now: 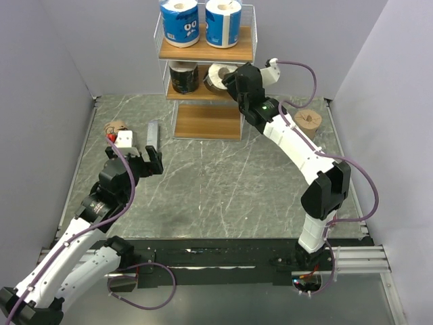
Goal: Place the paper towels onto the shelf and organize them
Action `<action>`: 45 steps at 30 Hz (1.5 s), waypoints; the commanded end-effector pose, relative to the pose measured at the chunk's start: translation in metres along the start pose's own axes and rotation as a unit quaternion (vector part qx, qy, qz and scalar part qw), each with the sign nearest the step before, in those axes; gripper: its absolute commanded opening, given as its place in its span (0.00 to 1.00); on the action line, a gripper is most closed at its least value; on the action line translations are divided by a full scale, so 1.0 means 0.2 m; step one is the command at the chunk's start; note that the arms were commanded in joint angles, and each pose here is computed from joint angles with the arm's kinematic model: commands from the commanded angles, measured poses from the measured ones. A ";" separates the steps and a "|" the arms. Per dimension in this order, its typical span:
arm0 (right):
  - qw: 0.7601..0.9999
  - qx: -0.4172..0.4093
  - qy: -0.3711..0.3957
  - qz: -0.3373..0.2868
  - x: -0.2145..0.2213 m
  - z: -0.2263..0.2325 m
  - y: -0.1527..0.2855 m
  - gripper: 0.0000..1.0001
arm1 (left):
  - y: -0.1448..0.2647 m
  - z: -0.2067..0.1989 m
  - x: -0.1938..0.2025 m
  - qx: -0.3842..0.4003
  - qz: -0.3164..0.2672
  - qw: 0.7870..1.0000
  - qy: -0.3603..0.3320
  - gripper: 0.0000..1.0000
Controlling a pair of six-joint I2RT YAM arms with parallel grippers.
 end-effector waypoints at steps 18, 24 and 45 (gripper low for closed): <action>0.994 -0.072 0.036 -0.078 -0.23 0.28 0.17 0.64 | 0.02 -0.02 -0.11 0.003 -0.036 0.999 0.017 0.96; 0.991 -0.067 0.077 -0.087 -0.23 0.25 0.27 0.68 | 0.02 -0.02 -0.12 0.004 -0.037 0.999 0.017 0.96; 0.978 -0.132 0.161 0.023 0.21 0.15 0.27 0.43 | 0.02 -0.01 -0.11 0.000 -0.037 0.999 0.015 0.96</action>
Point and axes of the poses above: each gripper's point midway between its finger pads, its own y axis back along the fingers, its own z axis along the line the jaws close on, x = y × z, the point moved 1 cm from there along y, back along the fingers, and after that the axes turned 4 degrees about y, right-handed, at the moved point
